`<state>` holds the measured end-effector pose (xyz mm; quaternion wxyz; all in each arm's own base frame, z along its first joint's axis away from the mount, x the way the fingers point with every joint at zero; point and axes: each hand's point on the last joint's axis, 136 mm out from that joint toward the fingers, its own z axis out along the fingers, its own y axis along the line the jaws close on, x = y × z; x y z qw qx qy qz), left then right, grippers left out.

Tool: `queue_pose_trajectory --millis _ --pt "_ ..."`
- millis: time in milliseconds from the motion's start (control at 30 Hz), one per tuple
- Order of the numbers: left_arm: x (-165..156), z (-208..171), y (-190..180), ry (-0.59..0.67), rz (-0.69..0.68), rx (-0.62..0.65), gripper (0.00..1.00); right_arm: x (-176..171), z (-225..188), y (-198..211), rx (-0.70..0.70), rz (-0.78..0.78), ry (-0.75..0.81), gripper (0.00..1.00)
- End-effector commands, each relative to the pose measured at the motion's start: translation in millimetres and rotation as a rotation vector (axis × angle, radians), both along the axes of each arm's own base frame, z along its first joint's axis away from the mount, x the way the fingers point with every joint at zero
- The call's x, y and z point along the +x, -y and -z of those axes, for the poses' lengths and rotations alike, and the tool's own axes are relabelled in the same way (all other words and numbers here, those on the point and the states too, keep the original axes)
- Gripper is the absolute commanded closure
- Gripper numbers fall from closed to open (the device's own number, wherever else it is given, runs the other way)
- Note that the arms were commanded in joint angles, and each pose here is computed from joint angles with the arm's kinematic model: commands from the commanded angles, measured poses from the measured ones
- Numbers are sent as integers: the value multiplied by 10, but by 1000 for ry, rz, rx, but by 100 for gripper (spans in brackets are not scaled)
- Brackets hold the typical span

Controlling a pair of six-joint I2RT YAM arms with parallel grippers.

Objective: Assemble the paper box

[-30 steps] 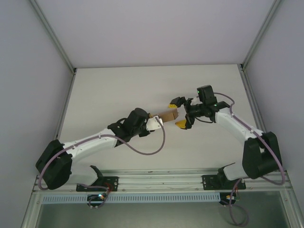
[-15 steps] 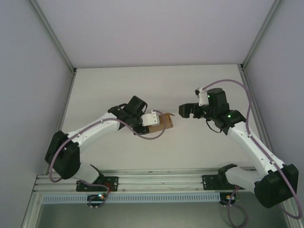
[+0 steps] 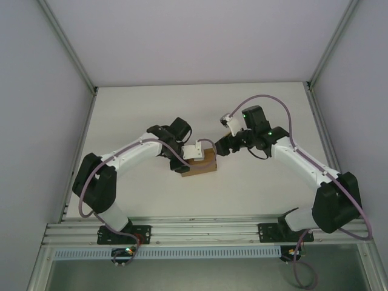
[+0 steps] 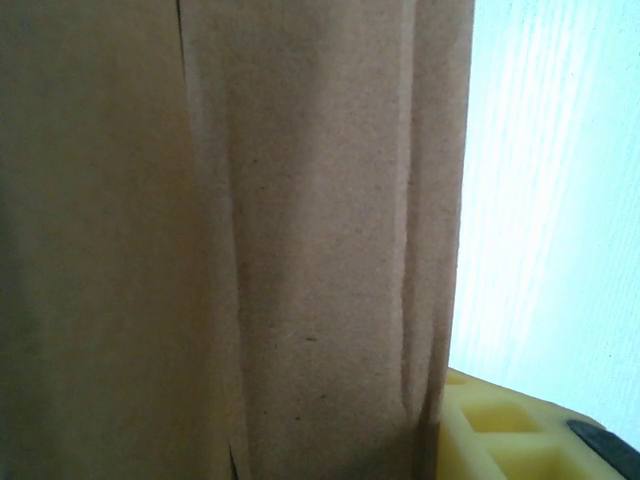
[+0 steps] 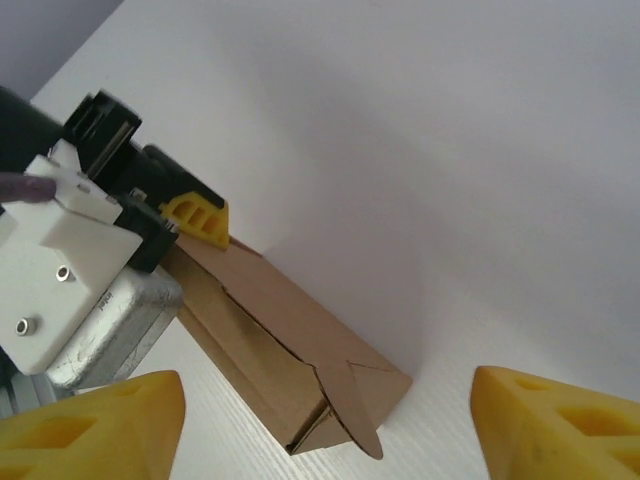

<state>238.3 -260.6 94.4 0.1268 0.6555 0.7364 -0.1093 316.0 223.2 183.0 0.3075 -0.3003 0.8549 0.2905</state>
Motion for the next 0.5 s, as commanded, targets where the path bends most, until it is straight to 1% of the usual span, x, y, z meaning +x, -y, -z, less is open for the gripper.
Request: queue_pose_trajectory --millis 0,33,67,100,133,233,367,433,467 --pt "-66 -13 -28 -51 26 6 59 -123 128 -57 -45 -88 -28 27" --pt "-66 -18 -25 -52 26 7 59 -120 165 -48 -60 -88 -32 29" --pt "-64 -20 -28 -52 27 9 59 -113 207 -29 -76 -83 -41 33" --pt "-58 -24 -26 -49 27 10 58 -106 237 -20 -88 -82 -48 39" --pt "-54 -29 -23 -48 27 10 59 -101 256 -21 -92 -82 -56 43" --pt "-47 -46 -13 -51 29 6 59 -88 296 -43 -95 -87 -74 45" --pt "-31 -50 4 -51 25 6 59 -66 344 -51 -113 -81 -85 63" --pt "-34 -45 7 -57 22 7 59 -46 342 -53 -113 -68 -79 66" --pt "-28 -43 15 -57 22 7 59 -46 340 -62 -108 -68 -77 71"
